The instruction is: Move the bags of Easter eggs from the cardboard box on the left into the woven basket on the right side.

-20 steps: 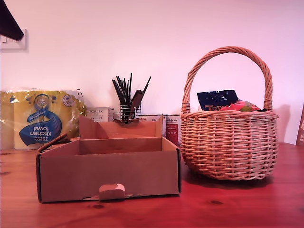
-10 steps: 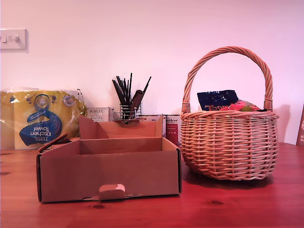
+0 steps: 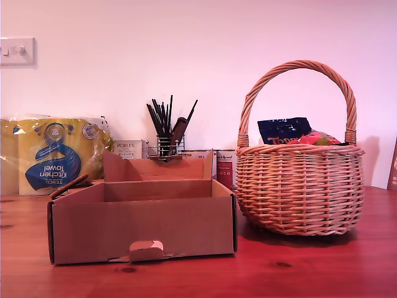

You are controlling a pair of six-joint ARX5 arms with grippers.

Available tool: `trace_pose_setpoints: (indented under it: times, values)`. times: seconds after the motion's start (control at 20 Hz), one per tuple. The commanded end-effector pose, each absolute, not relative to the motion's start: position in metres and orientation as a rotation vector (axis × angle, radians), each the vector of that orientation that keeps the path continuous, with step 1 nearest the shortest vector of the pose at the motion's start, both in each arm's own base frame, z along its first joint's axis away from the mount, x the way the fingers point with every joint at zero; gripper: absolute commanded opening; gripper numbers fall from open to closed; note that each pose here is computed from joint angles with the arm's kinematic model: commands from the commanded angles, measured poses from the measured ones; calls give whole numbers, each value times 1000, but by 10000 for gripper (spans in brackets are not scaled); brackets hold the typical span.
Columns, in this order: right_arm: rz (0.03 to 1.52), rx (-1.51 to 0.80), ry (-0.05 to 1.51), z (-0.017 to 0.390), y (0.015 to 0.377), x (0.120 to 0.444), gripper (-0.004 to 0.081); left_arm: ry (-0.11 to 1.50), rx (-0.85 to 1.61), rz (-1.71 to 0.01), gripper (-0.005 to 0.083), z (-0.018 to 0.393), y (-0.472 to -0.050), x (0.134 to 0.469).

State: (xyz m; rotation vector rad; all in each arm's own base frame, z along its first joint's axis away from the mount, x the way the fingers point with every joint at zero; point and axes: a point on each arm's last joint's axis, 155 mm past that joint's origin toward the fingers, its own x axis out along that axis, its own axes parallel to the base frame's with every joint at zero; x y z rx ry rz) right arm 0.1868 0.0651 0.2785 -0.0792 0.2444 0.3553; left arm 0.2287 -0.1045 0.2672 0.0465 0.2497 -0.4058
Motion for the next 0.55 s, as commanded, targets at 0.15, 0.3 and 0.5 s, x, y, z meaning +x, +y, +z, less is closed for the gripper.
trace_pose_setpoints:
  times: [0.15,0.3,0.5]
  values:
    - [358,-80,312,261,65,183,-13,309,67,-403,-21,247,-104,228]
    - [358,-80,347,253,64,181,-13,309,67,-403,-21,247,-104,228]
    - [359,-81,374,246,64,178,-13,309,67,-403,-21,247,-104,228]
